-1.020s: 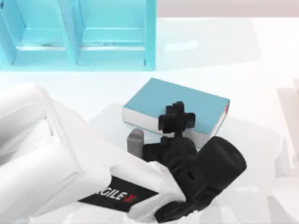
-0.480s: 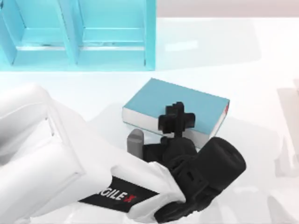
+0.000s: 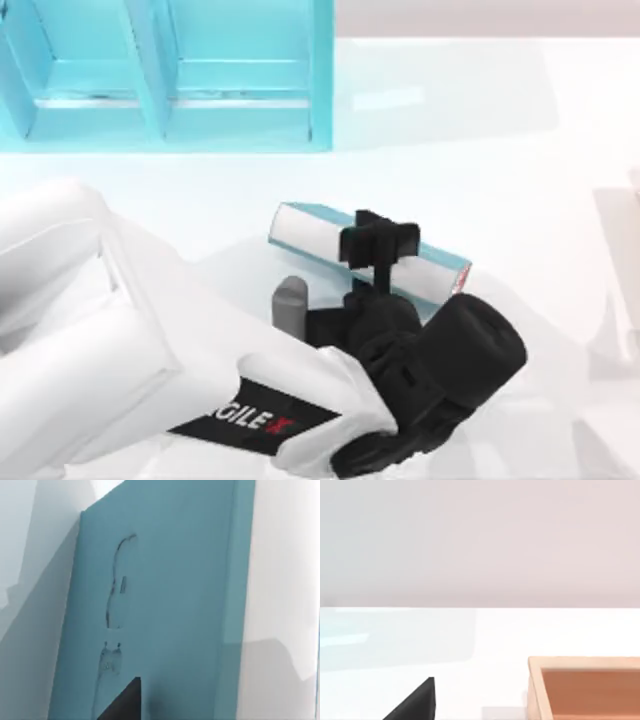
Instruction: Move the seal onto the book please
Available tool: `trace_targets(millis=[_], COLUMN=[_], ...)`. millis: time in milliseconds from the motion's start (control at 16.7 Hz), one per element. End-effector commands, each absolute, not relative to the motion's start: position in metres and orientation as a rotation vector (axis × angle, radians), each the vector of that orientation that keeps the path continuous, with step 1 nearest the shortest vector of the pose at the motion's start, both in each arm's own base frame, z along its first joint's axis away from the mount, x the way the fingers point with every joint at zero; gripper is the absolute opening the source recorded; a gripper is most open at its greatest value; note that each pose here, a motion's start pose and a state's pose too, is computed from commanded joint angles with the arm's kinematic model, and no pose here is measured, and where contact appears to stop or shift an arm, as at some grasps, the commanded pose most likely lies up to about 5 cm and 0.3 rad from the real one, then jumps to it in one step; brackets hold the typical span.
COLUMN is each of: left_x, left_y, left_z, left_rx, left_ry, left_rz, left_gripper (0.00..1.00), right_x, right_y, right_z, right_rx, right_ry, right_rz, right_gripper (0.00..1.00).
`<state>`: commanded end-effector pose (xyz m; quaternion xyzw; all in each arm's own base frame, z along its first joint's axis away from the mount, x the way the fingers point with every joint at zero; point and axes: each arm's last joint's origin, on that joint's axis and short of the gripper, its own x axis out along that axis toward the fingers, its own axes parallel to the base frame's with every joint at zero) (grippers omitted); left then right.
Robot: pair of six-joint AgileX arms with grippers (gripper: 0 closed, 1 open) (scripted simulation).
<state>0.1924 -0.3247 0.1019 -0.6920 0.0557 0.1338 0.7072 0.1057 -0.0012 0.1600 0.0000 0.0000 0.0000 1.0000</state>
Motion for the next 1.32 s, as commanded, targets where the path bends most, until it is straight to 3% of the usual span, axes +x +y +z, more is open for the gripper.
trace_targets(millis=[660,1320], left_x=[0.187,0.095], left_y=[-0.327,-0.336], left_z=[0.100,0.088], left_rx=[-1.539,-1.524], left_ry=[0.134,0.164], left_rz=[0.299,0.363], left_gripper=[1.00,1.00], right_x=[0.106,0.106], right_y=[-0.001,-0.001], right_z=[0.160,0.160], right_rx=[0.000,0.000], right_ry=[0.000,0.000], right_rz=[0.000,0.000], right_gripper=[1.00,1.00])
